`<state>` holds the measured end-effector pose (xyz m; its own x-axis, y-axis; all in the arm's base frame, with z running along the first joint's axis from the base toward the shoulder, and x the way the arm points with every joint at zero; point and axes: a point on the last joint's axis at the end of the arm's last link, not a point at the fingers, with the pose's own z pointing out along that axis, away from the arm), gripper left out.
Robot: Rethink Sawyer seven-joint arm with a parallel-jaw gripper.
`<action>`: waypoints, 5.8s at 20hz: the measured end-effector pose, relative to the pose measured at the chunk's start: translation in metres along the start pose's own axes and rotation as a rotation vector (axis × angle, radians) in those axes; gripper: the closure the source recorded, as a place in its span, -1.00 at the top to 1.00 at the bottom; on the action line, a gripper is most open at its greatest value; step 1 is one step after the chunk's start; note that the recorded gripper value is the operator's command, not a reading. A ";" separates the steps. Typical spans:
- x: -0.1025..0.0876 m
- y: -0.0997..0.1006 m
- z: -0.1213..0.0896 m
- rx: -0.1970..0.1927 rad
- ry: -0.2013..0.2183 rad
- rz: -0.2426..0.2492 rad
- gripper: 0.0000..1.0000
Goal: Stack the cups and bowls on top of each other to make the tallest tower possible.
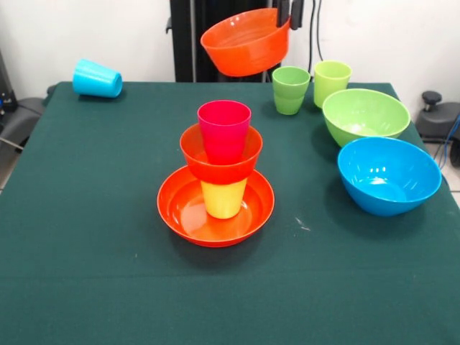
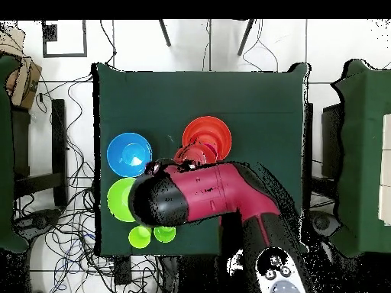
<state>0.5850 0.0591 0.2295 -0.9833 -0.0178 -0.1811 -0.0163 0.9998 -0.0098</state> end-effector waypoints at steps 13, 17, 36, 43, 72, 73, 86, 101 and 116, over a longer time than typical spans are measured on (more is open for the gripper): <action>0.001 0.035 -0.009 0.051 0.017 -0.042 -1.00; 0.008 0.032 -0.001 0.062 0.038 -0.032 -1.00; 0.045 -0.012 0.045 0.121 0.152 0.042 -1.00; 0.046 -0.022 0.039 0.140 0.145 0.060 -1.00; 0.011 -0.023 0.019 0.162 0.059 0.061 -1.00; 0.010 -0.022 0.019 0.163 0.056 0.059 -1.00; -0.002 -0.021 0.020 0.179 0.037 0.058 -1.00; -0.002 -0.019 0.035 0.183 0.060 0.053 -1.00; 0.005 -0.014 0.034 0.204 0.064 0.044 -1.00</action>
<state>0.5869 0.0450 0.1952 -0.9919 0.0327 -0.1228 0.0573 0.9775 -0.2032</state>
